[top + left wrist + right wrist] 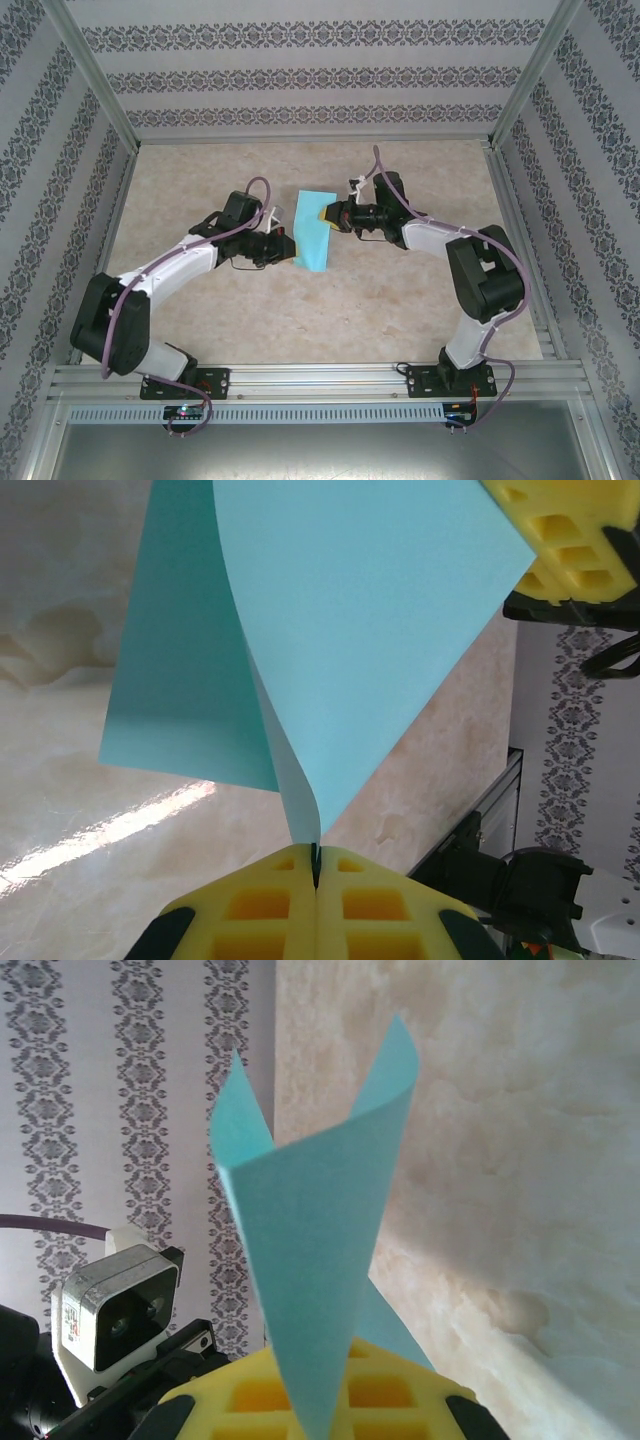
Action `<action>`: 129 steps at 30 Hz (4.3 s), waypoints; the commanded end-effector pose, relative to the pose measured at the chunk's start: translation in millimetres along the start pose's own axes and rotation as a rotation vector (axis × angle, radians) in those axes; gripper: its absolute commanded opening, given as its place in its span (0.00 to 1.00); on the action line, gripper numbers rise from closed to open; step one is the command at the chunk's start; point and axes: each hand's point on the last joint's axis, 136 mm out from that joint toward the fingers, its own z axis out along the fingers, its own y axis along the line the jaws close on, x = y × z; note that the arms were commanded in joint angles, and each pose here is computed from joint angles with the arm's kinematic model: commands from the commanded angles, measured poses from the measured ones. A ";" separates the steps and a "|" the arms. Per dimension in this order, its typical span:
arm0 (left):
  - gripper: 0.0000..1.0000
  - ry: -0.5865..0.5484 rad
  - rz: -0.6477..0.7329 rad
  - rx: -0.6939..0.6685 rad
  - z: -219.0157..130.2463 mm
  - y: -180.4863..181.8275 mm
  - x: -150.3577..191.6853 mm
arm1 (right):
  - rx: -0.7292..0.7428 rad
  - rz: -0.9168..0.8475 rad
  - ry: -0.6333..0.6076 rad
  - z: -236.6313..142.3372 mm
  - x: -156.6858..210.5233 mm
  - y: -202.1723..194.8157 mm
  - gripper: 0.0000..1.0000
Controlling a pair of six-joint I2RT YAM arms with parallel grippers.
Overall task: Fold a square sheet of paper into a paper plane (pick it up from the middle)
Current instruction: First fold in half a square sheet of paper at the center of the table, then fold the triangle a second time at the center of the table.
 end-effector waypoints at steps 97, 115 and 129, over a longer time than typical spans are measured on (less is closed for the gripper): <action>0.05 0.225 -0.078 -0.068 111.8 11.7 -16.0 | 0.571 -0.197 0.153 3.3 15.9 -131.8 0.08; 0.05 0.229 -0.085 -0.079 132.2 16.7 -23.9 | 0.561 -0.187 0.158 4.9 18.6 -132.2 0.07; 0.04 0.246 -0.085 -0.099 137.2 27.1 -17.9 | 0.554 -0.200 0.071 -13.1 2.6 -114.9 0.11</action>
